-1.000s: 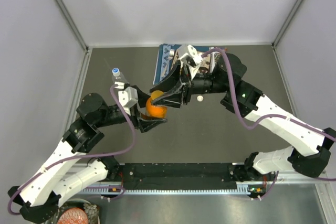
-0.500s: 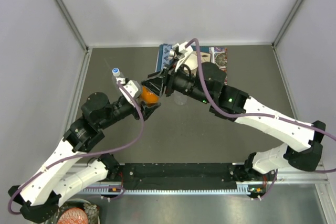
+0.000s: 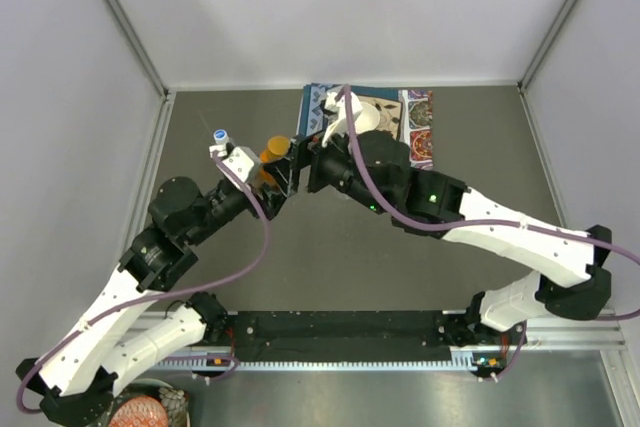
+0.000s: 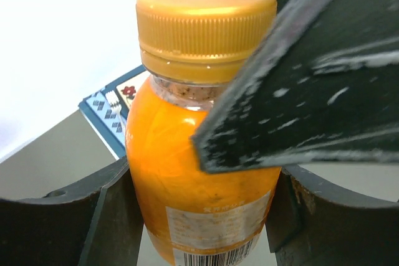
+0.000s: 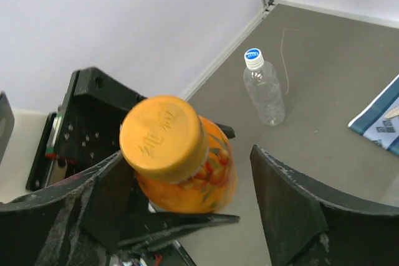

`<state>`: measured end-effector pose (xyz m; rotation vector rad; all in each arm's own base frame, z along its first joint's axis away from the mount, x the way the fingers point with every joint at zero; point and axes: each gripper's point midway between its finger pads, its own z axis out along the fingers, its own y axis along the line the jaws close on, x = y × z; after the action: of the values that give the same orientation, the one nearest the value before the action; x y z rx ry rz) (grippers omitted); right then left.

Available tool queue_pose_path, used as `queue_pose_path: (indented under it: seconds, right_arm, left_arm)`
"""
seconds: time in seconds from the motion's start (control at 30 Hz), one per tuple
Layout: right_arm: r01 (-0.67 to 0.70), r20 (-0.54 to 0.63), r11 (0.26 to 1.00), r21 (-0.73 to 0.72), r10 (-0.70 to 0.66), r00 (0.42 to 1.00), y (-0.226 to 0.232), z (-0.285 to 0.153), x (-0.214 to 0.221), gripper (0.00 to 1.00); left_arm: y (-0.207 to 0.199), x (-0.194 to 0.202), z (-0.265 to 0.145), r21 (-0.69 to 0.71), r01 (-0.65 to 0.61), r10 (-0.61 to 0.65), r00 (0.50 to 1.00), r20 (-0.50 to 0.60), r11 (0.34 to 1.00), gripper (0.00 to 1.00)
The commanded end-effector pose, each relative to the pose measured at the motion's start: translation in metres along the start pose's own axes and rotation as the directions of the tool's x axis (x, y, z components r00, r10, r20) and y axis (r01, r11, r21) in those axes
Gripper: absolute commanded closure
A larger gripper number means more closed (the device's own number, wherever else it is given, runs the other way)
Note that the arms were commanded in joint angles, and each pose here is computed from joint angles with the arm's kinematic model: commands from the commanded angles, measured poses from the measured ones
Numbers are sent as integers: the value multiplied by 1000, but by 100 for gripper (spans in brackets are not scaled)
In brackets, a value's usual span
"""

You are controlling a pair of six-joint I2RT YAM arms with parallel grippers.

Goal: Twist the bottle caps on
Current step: Screw the bottle cap onto the plastic bottle.

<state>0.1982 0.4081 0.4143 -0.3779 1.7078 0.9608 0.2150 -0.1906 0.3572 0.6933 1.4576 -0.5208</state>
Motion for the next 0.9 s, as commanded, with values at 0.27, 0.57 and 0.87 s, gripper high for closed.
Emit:
queue_pose_path:
  seconds: [0.27, 0.57, 0.87]
  right_arm:
    - [284, 123, 684, -672, -276, 953, 55, -129, -52, 18]
    - [302, 183, 392, -869, -312, 932, 89, -151, -43, 17]
    - [232, 162, 262, -937, -264, 951, 100, -149, -30, 28]
  left_arm:
    - [-98, -37, -31, 553, -37, -67, 984, 167, 832, 100]
    - [-147, -40, -64, 835, -40, -116, 986, 122, 548, 100]
    - [-146, -46, -57, 838, -10, -140, 985, 103, 545, 100]
